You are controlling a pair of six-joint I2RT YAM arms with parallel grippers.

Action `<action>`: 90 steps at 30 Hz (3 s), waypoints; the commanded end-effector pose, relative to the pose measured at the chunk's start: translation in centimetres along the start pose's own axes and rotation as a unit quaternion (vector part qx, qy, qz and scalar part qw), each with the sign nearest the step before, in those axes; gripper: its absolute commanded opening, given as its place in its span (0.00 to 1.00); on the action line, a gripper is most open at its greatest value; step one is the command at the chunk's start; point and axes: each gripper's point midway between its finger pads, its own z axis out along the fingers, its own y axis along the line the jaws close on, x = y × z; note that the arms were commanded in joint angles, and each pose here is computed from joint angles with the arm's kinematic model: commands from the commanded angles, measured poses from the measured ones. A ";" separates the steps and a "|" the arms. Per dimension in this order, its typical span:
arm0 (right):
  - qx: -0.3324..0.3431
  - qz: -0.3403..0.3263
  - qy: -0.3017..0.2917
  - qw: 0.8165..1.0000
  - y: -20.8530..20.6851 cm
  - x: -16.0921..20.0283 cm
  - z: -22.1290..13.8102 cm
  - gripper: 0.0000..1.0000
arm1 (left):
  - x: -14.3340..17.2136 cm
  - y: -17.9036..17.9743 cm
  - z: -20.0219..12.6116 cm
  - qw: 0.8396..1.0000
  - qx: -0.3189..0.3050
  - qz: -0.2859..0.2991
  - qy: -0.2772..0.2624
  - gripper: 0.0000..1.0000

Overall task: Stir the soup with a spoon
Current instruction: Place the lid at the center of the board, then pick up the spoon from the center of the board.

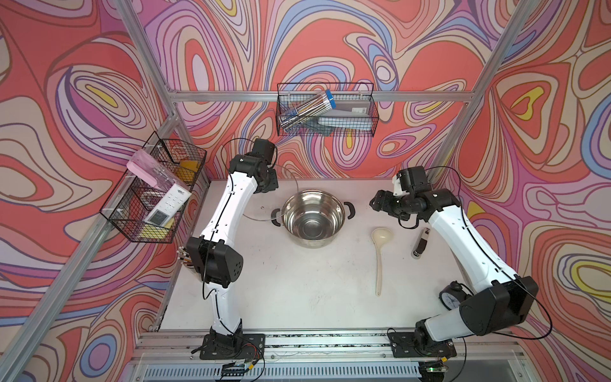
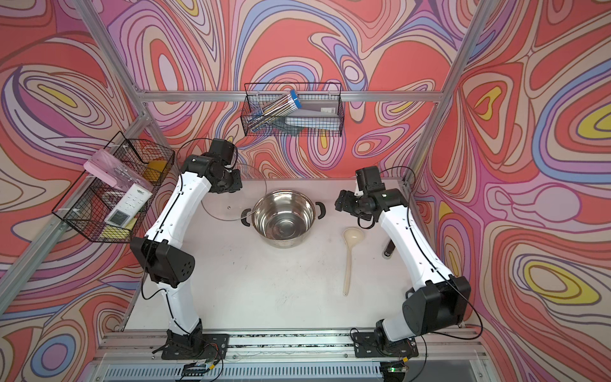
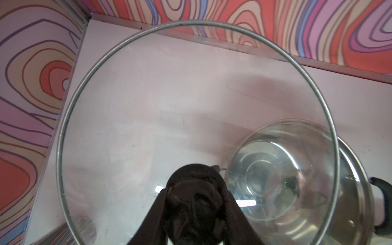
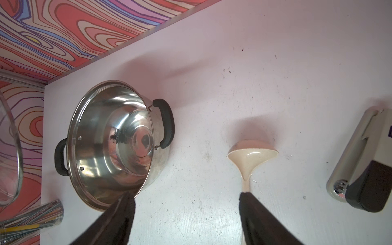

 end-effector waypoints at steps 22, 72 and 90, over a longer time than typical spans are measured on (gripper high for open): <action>-0.004 -0.004 0.013 1.000 1.3 -1.6 2.2 0.80 | -0.2 8.4 10.7 0.993 -0.088 -0.066 0.043 0.25; 0.069 0.084 0.108 0.988 -5.8 11.1 3.8 0.77 | 1.3 3.9 4.5 0.998 0.025 -0.061 -0.009 0.95; 0.075 0.096 0.187 0.975 -8.6 19.0 7.1 0.45 | 7.3 -3.8 -12.0 0.951 0.289 -0.063 -0.095 0.95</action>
